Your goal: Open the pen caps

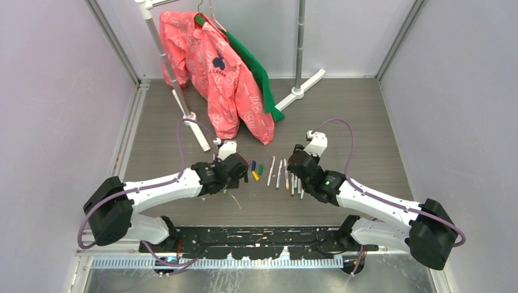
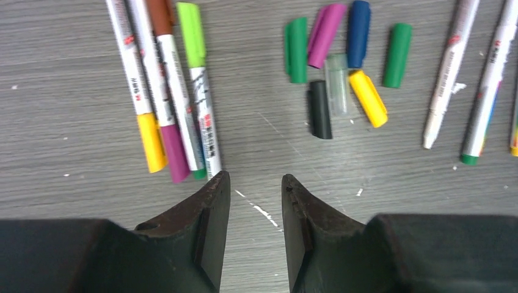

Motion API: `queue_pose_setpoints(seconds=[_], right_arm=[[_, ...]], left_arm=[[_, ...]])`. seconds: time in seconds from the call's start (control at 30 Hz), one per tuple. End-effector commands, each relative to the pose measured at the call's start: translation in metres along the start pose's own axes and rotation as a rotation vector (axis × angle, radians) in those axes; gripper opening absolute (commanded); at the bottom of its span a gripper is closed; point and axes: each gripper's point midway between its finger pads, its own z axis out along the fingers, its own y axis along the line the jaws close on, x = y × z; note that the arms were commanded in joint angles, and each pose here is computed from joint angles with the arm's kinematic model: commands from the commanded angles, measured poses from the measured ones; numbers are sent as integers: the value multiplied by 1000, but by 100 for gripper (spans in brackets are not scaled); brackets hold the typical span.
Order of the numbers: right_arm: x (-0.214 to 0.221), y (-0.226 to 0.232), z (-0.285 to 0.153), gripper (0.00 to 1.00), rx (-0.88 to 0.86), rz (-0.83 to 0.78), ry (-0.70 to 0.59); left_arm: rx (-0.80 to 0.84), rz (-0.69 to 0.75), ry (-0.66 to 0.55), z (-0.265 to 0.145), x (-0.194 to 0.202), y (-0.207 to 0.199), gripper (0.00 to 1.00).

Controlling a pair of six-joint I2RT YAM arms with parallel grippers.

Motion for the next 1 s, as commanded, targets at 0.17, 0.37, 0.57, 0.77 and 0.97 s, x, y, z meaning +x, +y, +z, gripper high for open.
queue_pose_setpoints(seconds=[0.17, 0.37, 0.57, 0.77, 0.97], right_arm=[[-6, 8, 3, 47, -20, 34, -22], [-7, 10, 4, 47, -20, 29, -22], [-7, 10, 5, 47, -15, 22, -23], [-5, 10, 6, 47, -12, 17, -19], [-6, 10, 6, 47, -11, 17, -21]], left_arm=[[-60, -33, -17, 2, -8, 31, 37], [-39, -31, 9, 14, -3, 31, 36], [-24, -28, 8, 19, -6, 27, 36], [-12, -38, 20, 26, -6, 25, 36], [-5, -42, 40, 35, -4, 22, 36]])
